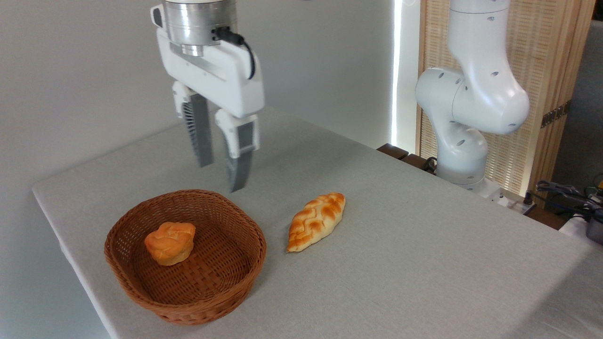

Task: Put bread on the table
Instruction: 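Lower the open gripper into the wicker basket over the round bun, then close the gripper on the round bun inside the basket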

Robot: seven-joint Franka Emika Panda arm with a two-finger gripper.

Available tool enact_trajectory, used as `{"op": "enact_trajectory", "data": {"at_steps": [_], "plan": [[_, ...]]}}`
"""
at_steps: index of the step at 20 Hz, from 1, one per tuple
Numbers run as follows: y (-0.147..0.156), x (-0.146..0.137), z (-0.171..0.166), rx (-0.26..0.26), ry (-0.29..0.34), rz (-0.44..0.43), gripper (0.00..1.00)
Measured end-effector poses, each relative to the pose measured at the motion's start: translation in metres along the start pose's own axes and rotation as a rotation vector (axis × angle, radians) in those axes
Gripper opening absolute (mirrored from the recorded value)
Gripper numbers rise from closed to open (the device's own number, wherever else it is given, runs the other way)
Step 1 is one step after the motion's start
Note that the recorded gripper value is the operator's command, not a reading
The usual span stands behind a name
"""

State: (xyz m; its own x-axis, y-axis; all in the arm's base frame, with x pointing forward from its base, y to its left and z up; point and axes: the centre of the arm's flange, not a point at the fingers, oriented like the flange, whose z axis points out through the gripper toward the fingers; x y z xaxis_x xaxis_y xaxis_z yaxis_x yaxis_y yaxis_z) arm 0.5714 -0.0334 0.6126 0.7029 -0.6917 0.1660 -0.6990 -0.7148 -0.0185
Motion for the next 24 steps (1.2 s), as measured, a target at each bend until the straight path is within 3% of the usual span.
{"op": "enact_trajectory", "data": {"at_steps": [5,11,14,20,24], "plan": [[0.019,0.049,0.050,0.036,0.108,0.061,1.00],[0.058,0.094,0.141,0.019,0.123,0.146,1.00],[0.060,0.097,0.155,0.018,0.106,0.161,1.00],[0.067,0.091,0.174,0.063,0.023,0.243,1.00],[0.081,0.098,0.192,0.066,0.046,0.274,1.00]]}}
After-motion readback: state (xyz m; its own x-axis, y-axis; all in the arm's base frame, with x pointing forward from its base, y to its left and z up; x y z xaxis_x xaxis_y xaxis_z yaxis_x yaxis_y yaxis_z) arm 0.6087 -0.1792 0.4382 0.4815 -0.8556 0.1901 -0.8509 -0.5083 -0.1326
